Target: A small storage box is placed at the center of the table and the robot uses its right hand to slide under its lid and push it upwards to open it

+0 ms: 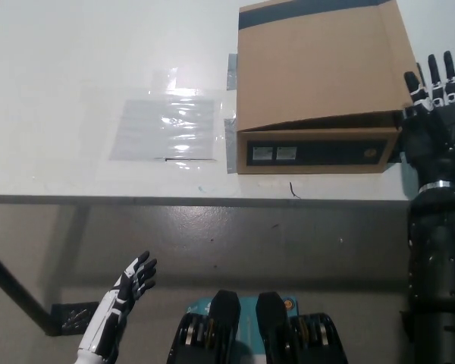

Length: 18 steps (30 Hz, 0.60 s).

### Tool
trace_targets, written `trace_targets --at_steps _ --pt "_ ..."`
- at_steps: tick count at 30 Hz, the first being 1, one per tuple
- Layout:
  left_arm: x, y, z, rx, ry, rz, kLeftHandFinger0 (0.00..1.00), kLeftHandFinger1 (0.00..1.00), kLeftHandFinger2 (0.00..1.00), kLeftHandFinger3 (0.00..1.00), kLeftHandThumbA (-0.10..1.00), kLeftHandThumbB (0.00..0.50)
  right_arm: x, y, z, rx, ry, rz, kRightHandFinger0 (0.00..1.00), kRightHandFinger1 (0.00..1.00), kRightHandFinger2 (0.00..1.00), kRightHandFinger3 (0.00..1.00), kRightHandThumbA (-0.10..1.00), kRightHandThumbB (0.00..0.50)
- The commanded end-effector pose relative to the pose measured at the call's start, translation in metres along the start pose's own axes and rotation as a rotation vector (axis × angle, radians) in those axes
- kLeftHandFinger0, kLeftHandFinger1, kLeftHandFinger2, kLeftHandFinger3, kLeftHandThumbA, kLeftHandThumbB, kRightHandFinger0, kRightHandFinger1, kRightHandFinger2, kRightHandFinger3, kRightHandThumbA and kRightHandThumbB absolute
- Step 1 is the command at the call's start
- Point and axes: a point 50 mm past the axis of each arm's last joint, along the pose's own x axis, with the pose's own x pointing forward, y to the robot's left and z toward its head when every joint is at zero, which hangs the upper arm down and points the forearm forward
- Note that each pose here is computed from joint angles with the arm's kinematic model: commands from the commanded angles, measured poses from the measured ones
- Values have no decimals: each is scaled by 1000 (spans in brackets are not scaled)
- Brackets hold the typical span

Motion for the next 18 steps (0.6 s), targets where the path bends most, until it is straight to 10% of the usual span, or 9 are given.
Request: trace_targets --at_steps 1,18 --pt "4 4 13 26 -74 -20 1000 1000 1000 1000 1000 286 13 30 8 23 -57 88 1000 1000 1000 1000 1000 326" --pt "5 4 13 28 -72 -19 1000 1000 1000 1000 1000 303 13 89 35 58 -112 259 1000 1000 1000 1000 1000 348"
